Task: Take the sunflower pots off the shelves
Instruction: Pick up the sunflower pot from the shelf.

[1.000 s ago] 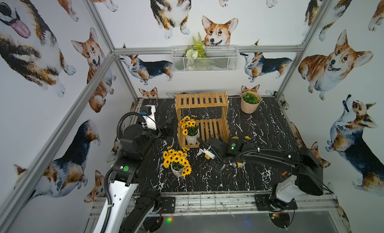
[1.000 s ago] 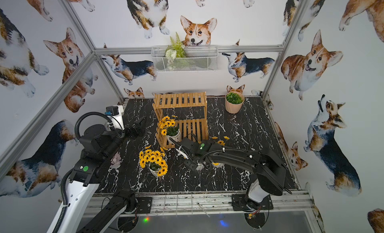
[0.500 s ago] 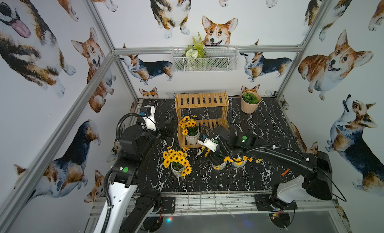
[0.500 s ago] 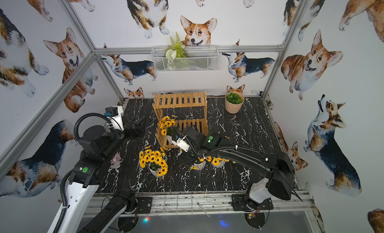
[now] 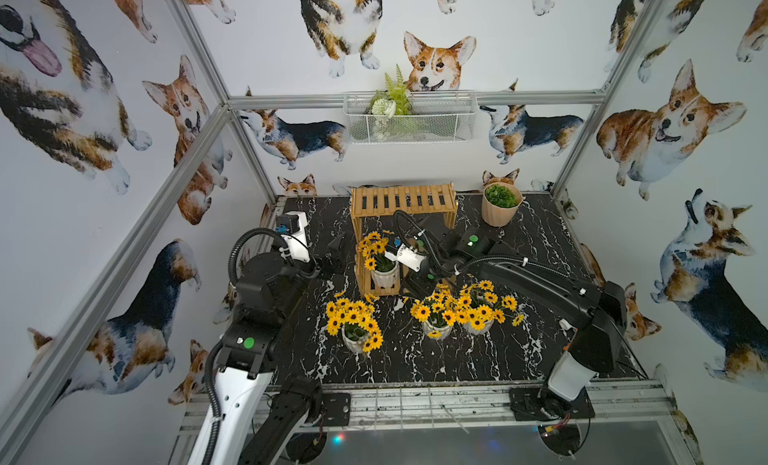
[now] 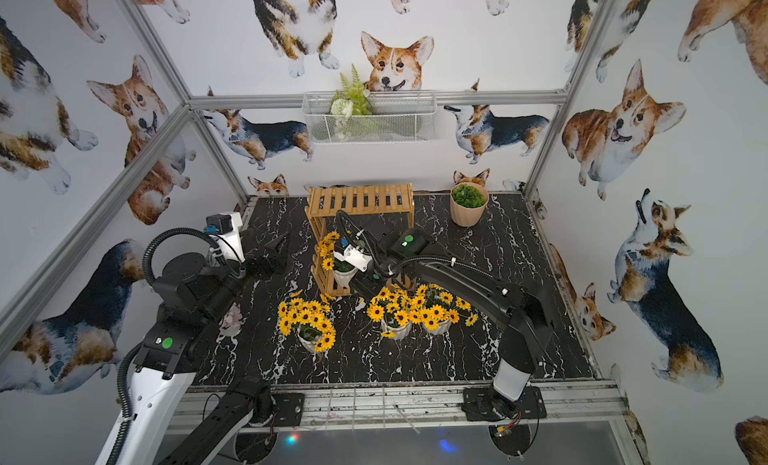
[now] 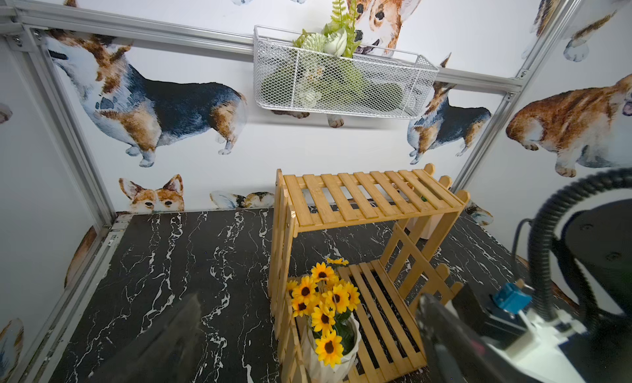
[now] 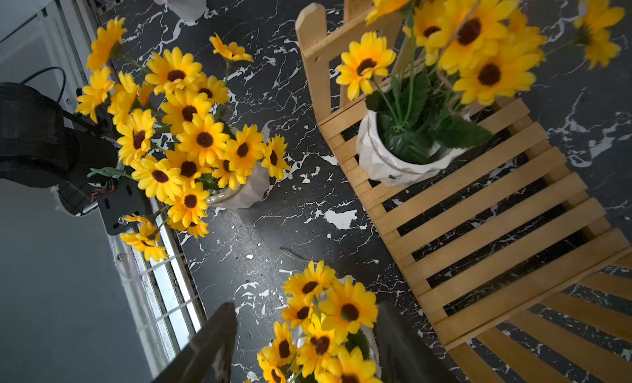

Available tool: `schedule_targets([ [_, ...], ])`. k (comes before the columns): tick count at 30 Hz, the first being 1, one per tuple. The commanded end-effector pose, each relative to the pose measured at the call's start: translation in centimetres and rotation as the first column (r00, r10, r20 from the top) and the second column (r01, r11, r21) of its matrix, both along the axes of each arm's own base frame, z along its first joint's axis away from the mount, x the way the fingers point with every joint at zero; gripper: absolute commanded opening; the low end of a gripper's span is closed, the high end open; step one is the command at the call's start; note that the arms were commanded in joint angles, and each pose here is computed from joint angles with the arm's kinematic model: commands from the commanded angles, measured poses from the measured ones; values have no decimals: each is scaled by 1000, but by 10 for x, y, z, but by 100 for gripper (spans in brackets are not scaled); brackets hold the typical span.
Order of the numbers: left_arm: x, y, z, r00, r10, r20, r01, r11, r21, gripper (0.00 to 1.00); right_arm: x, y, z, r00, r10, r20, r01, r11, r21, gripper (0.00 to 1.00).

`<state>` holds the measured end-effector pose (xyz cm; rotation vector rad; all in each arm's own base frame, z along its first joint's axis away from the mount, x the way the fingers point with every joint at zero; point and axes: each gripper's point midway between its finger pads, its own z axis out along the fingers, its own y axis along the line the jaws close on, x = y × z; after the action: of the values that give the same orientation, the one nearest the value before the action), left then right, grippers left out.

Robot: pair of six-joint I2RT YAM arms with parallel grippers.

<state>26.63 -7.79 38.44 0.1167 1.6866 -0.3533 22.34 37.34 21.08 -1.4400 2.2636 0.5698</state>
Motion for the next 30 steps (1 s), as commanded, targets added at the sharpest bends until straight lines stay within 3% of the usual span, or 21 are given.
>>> schedule_targets([
  [1,-1,2,5,1000,8,19,-8,1000,9,100,-3,2,-10,996,82,-30,-84,995,-47,67],
  [12,4,0,4,1000,2,27,-2,1000,-8,100,21,21,-32,992,125,-2,-125,986,-112,65],
  [24,5,0,9,1000,5,24,-5,1000,8,100,36,41,-39,984,179,22,-176,979,-104,64],
  [30,4,0,15,999,5,31,-5,1000,10,100,43,46,-44,977,209,35,-203,972,-117,58],
])
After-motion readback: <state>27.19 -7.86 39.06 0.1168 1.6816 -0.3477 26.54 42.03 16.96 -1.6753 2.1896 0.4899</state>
